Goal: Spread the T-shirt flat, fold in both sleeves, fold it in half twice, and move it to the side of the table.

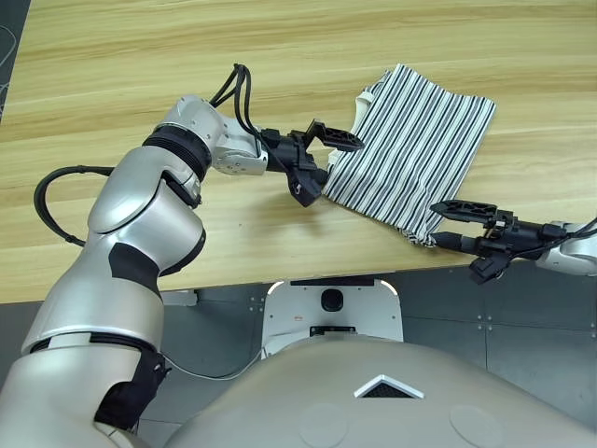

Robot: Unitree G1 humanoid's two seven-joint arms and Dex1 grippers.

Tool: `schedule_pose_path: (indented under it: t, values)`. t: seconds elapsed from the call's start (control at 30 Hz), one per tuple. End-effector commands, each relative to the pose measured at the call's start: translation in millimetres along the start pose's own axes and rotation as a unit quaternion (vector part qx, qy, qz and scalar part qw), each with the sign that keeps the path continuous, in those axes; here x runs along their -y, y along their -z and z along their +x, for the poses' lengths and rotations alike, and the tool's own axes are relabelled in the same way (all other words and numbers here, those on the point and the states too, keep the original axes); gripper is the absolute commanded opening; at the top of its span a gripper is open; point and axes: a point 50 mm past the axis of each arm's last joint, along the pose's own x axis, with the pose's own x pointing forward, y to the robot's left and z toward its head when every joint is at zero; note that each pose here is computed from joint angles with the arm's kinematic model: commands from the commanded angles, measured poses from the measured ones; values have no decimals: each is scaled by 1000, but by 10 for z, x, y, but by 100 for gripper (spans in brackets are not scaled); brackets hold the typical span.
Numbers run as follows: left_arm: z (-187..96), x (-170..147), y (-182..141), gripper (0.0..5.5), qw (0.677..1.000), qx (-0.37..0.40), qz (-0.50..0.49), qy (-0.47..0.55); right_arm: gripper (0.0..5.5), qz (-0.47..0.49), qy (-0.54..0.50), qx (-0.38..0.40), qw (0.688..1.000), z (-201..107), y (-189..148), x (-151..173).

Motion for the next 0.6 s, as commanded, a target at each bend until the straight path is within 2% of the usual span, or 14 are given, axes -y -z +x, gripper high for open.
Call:
schedule_pose_path:
  t: [0.03, 0.23, 0.6]
  values:
    - [63, 317, -163, 533, 997, 28, -13, 70, 506, -31, -15, -14, 999, -127, 108, 58]
    - [68, 326, -151, 533, 997, 23, -4, 69, 506, -41, -17, -18, 999, -226, 127, -21]
    - [50, 362, -132, 533, 997, 14, 1, 78, 506, -21, -64, 7, 998, -51, 76, -215]
